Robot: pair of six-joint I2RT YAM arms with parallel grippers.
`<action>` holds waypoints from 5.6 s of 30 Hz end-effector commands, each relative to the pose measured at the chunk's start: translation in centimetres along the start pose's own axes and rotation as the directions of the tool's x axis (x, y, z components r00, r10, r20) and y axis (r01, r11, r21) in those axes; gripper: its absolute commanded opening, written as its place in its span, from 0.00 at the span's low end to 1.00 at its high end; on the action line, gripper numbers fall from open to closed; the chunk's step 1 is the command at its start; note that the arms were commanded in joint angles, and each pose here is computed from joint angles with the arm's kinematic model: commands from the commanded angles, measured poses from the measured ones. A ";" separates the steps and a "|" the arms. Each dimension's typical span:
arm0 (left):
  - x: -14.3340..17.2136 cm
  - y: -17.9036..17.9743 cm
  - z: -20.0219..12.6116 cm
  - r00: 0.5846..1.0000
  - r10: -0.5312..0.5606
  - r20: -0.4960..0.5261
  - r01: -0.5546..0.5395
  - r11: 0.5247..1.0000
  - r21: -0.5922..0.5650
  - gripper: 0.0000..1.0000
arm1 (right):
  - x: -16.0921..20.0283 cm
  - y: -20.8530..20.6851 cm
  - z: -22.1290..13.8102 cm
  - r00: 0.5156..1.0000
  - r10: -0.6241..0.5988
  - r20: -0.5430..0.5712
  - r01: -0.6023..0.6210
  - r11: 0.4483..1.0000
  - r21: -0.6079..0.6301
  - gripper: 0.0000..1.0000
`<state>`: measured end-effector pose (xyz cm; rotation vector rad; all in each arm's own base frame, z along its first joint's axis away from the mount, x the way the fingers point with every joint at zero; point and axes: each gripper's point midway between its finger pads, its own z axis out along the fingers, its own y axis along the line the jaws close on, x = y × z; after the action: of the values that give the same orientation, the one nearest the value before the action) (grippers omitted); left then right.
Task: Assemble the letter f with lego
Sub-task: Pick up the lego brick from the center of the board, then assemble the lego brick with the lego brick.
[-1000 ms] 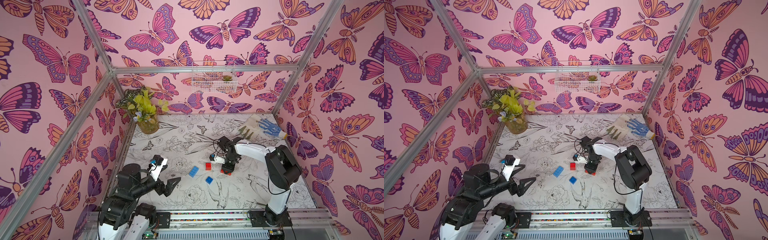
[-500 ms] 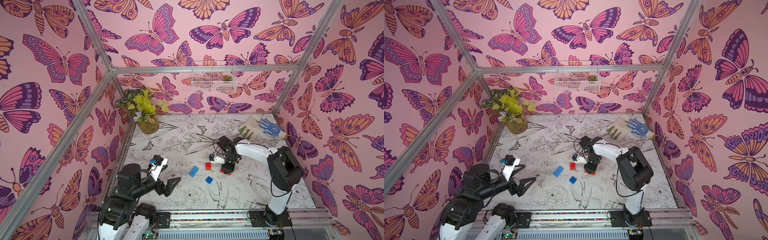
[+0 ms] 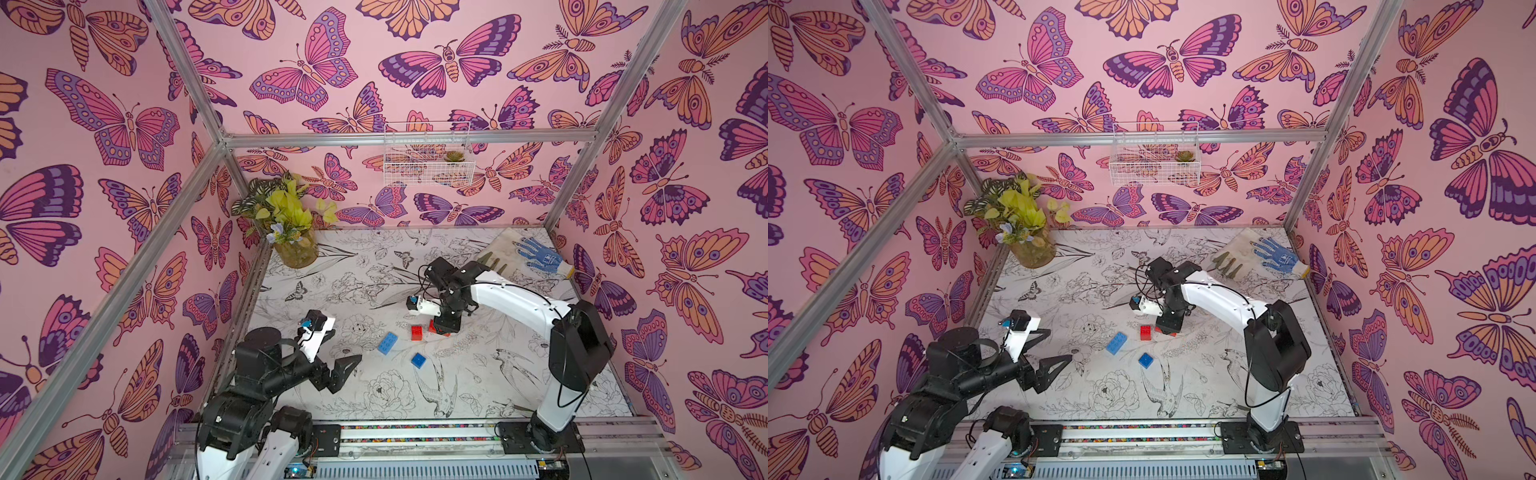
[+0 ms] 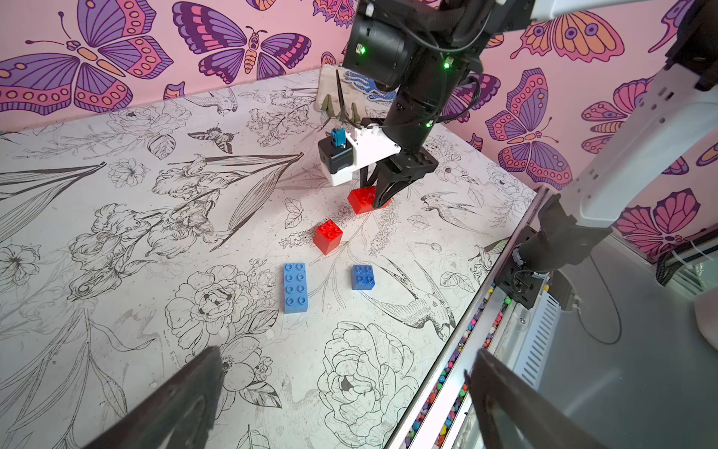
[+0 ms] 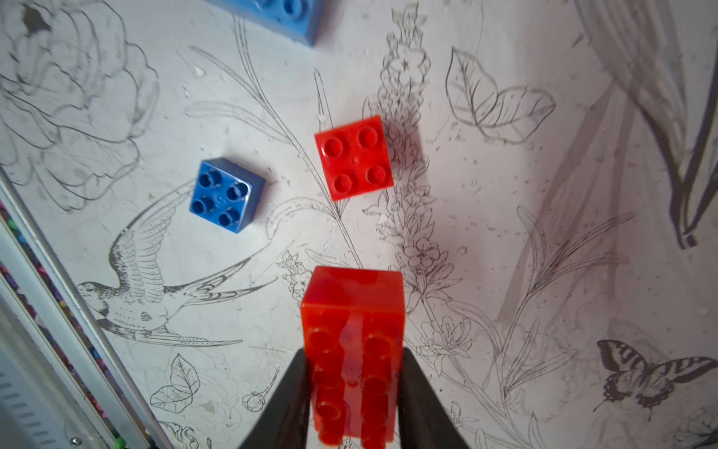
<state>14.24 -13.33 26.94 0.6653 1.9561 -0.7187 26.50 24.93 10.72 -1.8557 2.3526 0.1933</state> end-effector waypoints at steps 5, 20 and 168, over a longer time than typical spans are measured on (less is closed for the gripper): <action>0.1 -0.2 0.3 1.000 0.009 0.004 -0.009 1.000 0.020 1.00 | -3.0 1.4 -0.5 0.990 -0.138 -0.002 0.137 0.989 -0.055 0.27; 0.1 -0.2 0.3 1.000 0.006 -0.001 -0.006 1.000 0.022 1.00 | -4.4 2.0 1.9 0.965 -0.248 -0.084 0.238 0.965 -0.113 0.27; 0.1 -0.4 0.4 1.000 0.010 -0.002 -0.010 0.999 0.031 1.00 | -1.3 0.6 10.7 0.934 -0.219 -0.282 0.159 0.962 -0.221 0.21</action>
<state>14.15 -13.42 26.94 0.6722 1.9547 -0.7231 28.16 30.37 6.03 -2.2489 2.2504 0.1430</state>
